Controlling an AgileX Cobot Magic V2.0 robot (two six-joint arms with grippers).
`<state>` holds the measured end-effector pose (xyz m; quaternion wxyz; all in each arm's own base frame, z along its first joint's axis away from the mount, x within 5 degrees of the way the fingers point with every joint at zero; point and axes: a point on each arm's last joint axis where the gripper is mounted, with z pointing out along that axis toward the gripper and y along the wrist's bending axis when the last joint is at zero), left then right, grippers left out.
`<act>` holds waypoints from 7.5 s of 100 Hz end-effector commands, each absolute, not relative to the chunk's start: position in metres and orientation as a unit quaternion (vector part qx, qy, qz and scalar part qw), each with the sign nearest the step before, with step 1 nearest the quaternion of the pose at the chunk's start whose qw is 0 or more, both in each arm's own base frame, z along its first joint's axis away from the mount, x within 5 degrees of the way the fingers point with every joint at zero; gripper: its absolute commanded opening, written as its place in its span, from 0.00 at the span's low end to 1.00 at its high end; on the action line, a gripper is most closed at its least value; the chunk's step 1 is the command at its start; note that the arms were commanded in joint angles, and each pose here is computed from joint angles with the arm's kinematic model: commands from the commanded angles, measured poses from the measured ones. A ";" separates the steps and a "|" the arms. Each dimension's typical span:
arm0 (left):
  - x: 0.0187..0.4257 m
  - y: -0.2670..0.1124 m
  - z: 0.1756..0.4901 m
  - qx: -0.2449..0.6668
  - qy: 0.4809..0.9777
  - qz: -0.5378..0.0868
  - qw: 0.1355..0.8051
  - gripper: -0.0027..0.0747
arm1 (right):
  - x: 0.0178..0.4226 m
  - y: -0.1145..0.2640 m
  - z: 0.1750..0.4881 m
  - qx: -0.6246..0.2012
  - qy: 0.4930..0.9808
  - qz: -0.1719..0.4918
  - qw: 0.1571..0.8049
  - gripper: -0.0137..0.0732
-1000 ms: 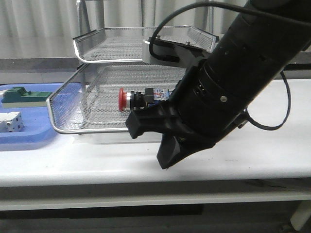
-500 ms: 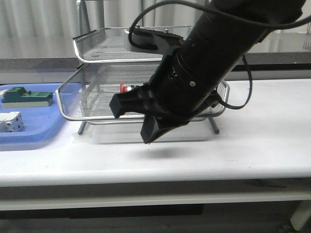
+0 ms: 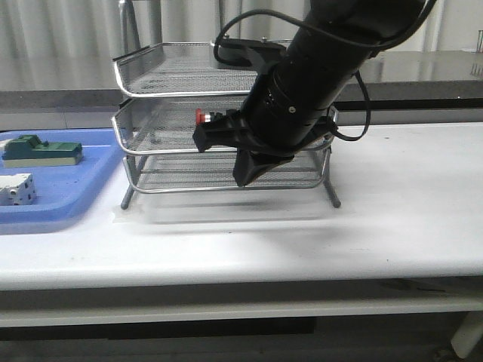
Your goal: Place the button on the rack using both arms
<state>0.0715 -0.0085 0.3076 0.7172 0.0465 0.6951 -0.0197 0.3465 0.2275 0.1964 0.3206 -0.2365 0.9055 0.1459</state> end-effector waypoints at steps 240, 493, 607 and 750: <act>0.071 -0.006 0.322 0.026 0.667 -0.018 0.744 0.01 | 0.141 0.025 0.319 -0.055 0.827 0.081 0.554 0.09; 0.071 -0.006 0.322 0.026 0.667 -0.018 0.744 0.01 | 0.054 0.001 0.212 0.013 0.666 0.024 0.745 0.09; 0.068 -0.002 0.297 0.026 0.693 0.015 0.720 0.01 | 0.054 0.001 0.212 0.013 0.666 0.024 0.745 0.09; 0.055 -0.004 0.202 0.037 0.668 -0.008 0.743 0.01 | 0.054 0.001 0.212 0.013 0.666 0.024 0.745 0.09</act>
